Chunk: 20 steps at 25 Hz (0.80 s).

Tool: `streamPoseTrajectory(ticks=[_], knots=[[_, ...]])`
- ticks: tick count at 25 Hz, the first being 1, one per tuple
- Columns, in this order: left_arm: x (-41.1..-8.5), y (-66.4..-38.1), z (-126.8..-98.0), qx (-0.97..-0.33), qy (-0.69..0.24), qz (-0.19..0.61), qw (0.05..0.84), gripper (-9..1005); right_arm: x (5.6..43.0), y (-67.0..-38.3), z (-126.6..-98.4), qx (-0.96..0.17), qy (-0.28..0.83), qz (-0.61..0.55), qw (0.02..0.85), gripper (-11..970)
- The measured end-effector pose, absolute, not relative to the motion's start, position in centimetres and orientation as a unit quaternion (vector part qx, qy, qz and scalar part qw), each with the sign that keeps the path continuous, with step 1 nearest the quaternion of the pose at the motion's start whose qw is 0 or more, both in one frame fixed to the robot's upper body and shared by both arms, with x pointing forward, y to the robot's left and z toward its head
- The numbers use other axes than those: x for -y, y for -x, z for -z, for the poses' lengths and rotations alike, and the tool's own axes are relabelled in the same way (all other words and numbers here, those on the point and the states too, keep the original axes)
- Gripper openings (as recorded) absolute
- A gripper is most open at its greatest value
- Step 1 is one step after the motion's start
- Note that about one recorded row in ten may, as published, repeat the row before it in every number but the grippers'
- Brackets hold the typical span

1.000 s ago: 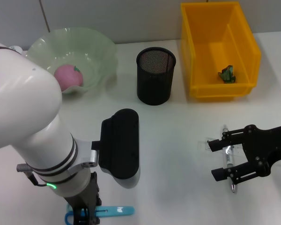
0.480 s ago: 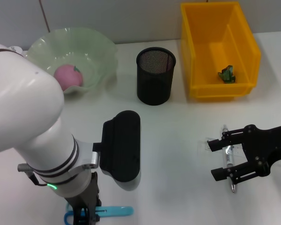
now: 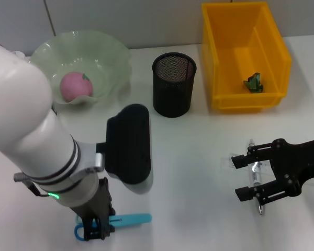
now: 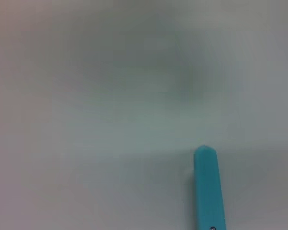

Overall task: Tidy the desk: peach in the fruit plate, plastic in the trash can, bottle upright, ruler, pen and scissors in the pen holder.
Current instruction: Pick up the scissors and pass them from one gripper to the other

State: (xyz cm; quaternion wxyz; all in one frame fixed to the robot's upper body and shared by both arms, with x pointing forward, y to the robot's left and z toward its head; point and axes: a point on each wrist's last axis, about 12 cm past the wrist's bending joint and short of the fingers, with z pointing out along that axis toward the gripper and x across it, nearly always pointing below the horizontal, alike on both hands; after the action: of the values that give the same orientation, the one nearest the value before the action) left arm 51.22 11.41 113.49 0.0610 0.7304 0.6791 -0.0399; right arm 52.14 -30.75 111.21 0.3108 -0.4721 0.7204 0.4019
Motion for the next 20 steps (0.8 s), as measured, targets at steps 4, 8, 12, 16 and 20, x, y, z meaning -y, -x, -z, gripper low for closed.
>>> streamPoseTrajectory(ticks=[4,8,12,16,20], knots=[[-11.8,-51.6,-114.0,-0.69,-0.719,0.046,0.069,250,30.8,-52.2,-111.2,-0.721,0.472,-0.401,0.311,791],[-12.5,-52.7,-115.2,-0.716,-0.686,0.083,0.097,250,30.9,-52.2,-111.2,-0.722,0.467,-0.401,0.315,791],[-14.1,-54.4,-117.0,-0.751,-0.63,0.13,0.146,250,31.1,-52.1,-111.2,-0.725,0.459,-0.4,0.322,791],[-15.9,-55.4,-117.8,-0.773,-0.574,0.187,0.193,250,31.3,-52.0,-111.1,-0.725,0.445,-0.404,0.335,792],[-17.6,-56.0,-117.9,-0.784,-0.519,0.249,0.233,250,31.4,-51.8,-110.9,-0.724,0.426,-0.408,0.358,792]])
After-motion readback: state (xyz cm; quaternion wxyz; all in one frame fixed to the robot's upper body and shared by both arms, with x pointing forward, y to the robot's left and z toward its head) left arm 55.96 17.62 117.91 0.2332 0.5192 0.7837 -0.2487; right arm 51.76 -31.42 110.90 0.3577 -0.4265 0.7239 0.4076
